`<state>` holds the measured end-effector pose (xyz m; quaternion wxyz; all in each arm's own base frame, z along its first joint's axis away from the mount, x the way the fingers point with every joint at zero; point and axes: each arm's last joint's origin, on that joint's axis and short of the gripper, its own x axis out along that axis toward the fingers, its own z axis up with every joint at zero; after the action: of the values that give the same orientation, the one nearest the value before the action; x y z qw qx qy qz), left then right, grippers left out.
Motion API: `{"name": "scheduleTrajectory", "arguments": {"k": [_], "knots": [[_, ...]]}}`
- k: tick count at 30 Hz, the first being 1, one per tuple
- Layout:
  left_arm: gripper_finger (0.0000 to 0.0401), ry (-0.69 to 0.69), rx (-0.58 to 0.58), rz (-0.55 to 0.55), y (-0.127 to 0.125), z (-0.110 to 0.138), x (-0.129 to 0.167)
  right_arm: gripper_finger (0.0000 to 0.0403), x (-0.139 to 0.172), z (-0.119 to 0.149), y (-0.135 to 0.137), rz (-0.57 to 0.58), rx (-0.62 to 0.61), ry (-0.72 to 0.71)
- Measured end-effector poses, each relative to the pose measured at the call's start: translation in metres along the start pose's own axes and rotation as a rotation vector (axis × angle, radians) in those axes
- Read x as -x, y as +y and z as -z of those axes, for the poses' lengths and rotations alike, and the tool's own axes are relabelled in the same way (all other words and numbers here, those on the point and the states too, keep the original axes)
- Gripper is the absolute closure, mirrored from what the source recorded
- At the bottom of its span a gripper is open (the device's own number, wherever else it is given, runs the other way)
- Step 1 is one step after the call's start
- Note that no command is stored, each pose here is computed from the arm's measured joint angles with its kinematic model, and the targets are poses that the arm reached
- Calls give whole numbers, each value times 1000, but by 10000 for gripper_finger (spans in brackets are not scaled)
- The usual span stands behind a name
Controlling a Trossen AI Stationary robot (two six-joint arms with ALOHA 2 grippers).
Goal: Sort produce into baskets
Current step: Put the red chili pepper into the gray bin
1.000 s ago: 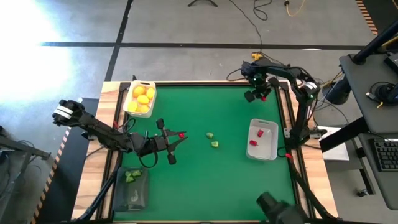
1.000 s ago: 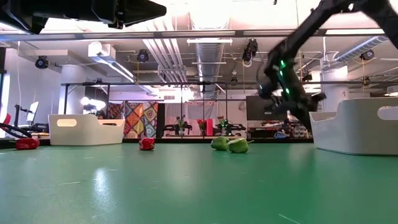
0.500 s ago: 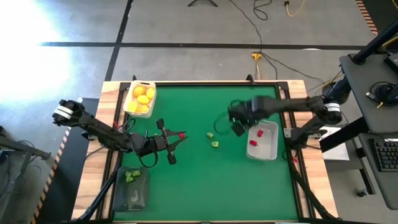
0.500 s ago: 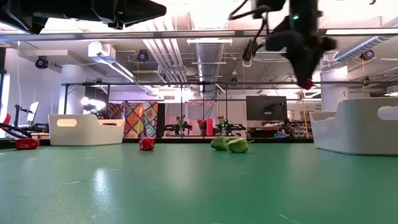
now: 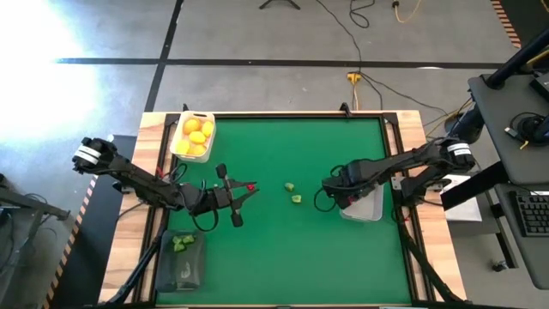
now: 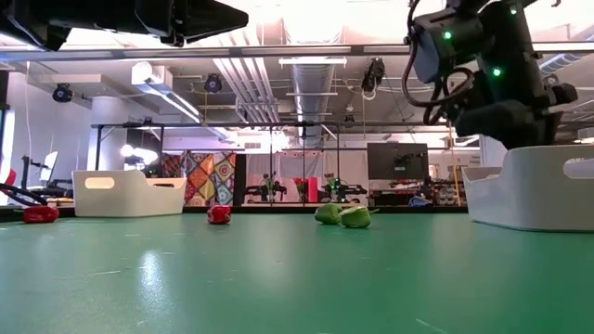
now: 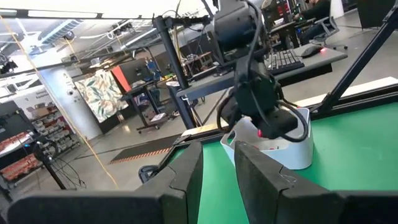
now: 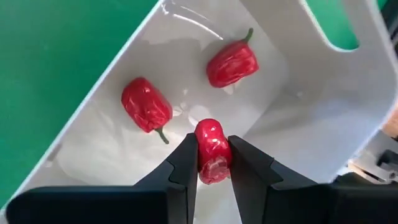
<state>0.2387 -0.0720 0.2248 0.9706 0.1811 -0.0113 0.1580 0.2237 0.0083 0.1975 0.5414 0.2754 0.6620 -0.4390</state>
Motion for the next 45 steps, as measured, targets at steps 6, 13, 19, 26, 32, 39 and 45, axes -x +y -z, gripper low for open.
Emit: {"name": "scheduleTrajectory", "arguments": {"k": [6,13,19,26,32,39,45], "knots": [[324,9,14,4,0,1,0,310,-11,1,-1,14,19,8],[324,22,44,9,-1,2,1,247,-3,-1,1,-6,14,-2],[324,171,-13,-142,-2,8,10,227,32,4,7,-28,1,-93],[304,201,170,-195,-8,-5,39,243,77,47,27,-122,87,-376],[239,414,443,32,10,-41,66,257,92,86,43,-234,203,-698],[211,1017,419,-88,44,-35,94,267,86,110,80,-435,335,-1020],[211,1404,448,-292,71,-3,88,268,74,108,112,-517,444,-1139]]}}
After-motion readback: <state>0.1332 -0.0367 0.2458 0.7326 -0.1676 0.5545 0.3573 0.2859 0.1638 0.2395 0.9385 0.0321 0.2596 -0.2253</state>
